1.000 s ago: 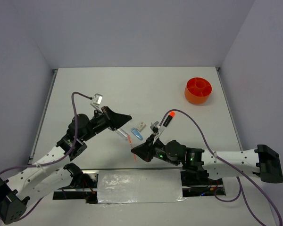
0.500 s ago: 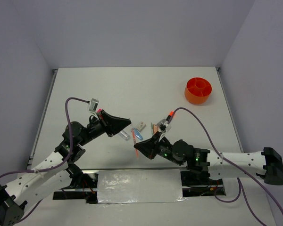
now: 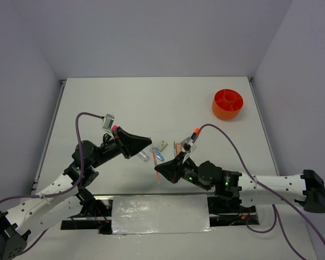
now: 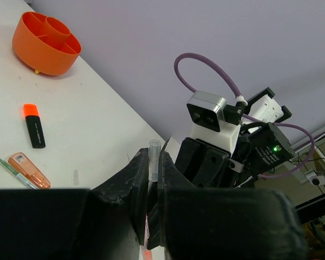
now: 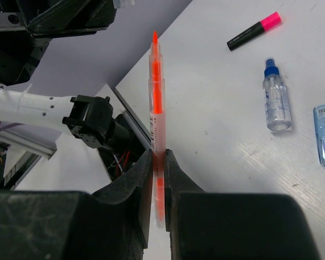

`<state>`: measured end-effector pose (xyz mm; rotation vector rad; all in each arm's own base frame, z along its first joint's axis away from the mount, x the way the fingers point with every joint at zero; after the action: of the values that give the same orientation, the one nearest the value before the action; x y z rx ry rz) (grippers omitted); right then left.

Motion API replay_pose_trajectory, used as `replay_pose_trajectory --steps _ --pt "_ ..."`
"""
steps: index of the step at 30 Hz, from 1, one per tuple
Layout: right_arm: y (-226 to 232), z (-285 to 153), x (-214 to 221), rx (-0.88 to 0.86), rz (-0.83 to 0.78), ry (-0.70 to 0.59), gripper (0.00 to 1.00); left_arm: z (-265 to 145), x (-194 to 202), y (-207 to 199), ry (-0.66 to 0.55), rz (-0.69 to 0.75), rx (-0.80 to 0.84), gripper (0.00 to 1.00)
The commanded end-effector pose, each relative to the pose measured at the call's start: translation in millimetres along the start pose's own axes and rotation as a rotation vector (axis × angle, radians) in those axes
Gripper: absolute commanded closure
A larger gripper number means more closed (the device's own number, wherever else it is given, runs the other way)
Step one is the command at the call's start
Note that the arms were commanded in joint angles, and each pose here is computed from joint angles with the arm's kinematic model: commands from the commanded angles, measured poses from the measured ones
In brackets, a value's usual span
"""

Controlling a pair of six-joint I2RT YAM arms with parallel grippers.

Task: Sort the stationery into containers
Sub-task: Close the pen cap on the pen.

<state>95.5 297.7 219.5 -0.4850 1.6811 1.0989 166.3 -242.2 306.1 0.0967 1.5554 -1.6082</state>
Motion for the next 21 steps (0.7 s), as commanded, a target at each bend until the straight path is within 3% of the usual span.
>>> replay_pose_trajectory --steps 1,21 --pt "10 -3 -19 -0.032 0.003 -0.055 1.00 2 -5 -10 -0.028 0.046 0.053 1.00" --pt "5 -5 -20 0.003 -0.016 -0.043 1.00 6 8 -6 -0.004 0.039 0.054 1.00"
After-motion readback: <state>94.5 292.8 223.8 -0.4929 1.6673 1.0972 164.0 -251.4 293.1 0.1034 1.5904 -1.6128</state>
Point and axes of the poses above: each gripper's point midway between its finger pads, its own z axis out along the fingers, its own y axis along the line the jaws close on, x = y × z, the point moved 2 cm from there along -z, back along the fingers, and after that the axes turned 10 degrees about -z, right-handed, at the moved point
